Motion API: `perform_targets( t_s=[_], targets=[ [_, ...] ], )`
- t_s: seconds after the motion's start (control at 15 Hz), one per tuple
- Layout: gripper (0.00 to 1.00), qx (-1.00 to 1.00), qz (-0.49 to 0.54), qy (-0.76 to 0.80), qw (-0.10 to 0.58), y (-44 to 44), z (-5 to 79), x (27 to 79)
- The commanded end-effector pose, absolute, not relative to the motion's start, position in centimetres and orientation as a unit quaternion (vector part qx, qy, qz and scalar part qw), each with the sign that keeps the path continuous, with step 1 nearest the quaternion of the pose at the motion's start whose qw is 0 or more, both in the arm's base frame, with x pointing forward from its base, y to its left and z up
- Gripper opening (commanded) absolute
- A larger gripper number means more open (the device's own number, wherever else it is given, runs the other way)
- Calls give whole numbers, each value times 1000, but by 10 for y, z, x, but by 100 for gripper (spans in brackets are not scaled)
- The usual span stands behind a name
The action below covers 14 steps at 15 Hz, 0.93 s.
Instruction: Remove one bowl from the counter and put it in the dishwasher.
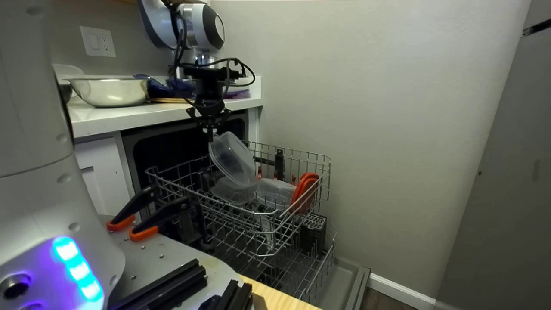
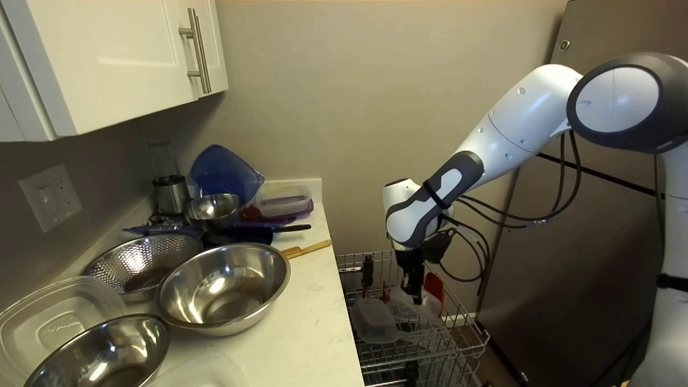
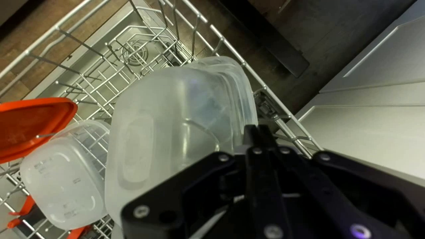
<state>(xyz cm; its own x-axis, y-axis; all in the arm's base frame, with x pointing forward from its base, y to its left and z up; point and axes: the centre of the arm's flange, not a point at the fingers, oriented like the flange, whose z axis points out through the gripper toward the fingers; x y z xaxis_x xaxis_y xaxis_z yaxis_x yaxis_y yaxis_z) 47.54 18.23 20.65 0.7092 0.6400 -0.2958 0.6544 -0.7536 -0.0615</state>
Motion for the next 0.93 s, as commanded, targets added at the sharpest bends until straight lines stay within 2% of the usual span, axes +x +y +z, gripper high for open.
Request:
perform_targets(
  t_s=[0.0,0.53,0.87],
  targets=[
    [0,936,-147,317,42,174,191,455],
    [0,959,-105,255,68,184,160,429],
    [0,972,-91,208,55,171,136,422]
  ],
)
